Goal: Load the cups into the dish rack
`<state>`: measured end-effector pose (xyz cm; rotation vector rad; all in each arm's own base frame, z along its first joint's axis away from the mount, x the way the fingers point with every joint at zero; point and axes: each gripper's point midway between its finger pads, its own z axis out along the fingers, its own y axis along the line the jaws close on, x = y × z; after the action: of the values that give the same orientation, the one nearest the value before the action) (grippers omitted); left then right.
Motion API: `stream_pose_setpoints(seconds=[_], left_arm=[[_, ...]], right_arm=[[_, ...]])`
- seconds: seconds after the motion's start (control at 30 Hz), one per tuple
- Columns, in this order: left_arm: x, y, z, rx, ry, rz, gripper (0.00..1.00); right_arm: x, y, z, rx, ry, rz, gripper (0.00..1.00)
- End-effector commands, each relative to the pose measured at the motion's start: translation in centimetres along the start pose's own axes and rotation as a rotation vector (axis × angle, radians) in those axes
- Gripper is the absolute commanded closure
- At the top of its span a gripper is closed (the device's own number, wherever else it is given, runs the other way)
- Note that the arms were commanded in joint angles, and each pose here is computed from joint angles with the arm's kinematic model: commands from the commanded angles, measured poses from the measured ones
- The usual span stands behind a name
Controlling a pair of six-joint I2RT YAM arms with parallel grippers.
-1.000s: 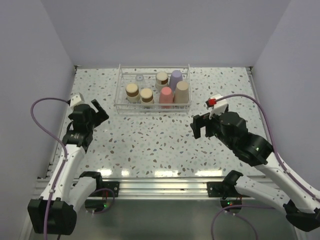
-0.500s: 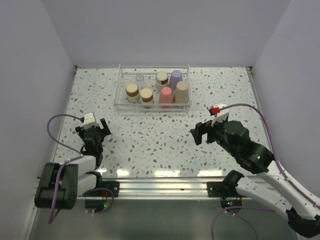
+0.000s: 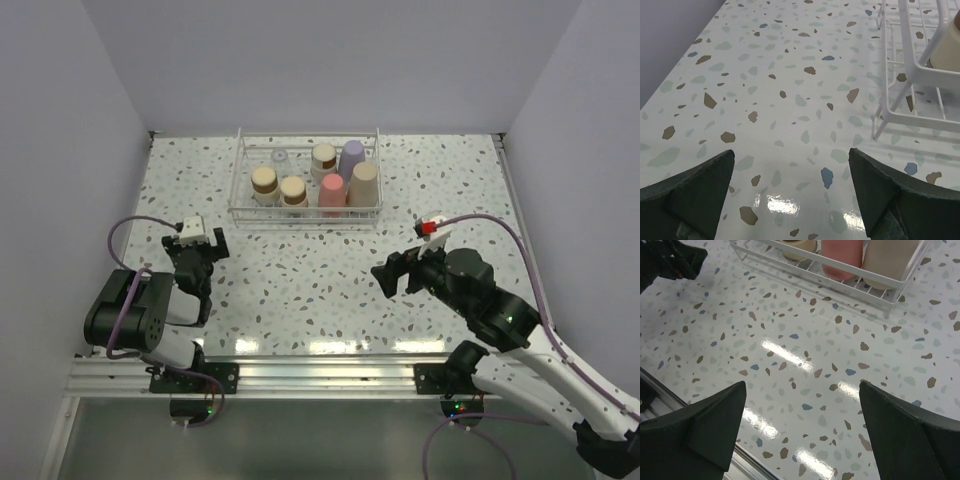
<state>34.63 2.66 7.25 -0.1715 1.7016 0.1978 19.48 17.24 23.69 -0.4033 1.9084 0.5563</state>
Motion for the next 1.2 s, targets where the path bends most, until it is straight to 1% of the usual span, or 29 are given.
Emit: stream_pose_setpoints(seconds=[0.0, 0.03, 0.1, 0.17, 0.33, 0.5, 0.67, 0.87, 1.17], left_arm=[[-4.8, -0.1, 0.6, -0.005, -0.178, -0.029, 0.0], [-4.3, -0.2, 0.7, 0.0, -0.15, -0.021, 0.0], [-4.6, -0.1, 0.7, -0.004, -0.173, -0.02, 0.0], [-4.3, -0.1, 0.7, -0.005, -0.154, -0.02, 0.0], [-4.5, -0.2, 0.7, -0.004, -0.163, -0.019, 0.0], [-4.5, -0.2, 0.8, -0.004, -0.163, -0.018, 0.0], [-4.5, -0.2, 0.8, -0.004, -0.163, -0.018, 0.0], [-4.5, -0.2, 0.7, -0.004, -0.163, -0.019, 0.0], [-4.5, -0.2, 0.9, -0.004, -0.16, -0.017, 0.0]], right_arm=[[0.0, -0.1, 1.3, 0.018, -0.024, 0.02, 0.02], [0.1, -0.5, 1.6, 0.034, -0.019, 0.004, 0.02], [-0.5, -1.4, 1.7, 0.092, -0.037, -0.002, 0.02], [-1.0, -1.9, 1.7, 0.124, -0.056, -0.004, 0.02], [-0.9, -2.2, 2.0, 0.143, -0.074, 0.021, 0.02], [-1.2, -2.0, 2.0, 0.129, -0.089, 0.029, 0.02], [-1.5, -2.1, 2.0, 0.13, -0.102, -0.004, 0.02], [-1.6, -1.5, 2.0, 0.091, -0.113, -0.015, 0.02], [-2.1, -1.6, 1.9, 0.095, -0.137, -0.04, 0.02]])
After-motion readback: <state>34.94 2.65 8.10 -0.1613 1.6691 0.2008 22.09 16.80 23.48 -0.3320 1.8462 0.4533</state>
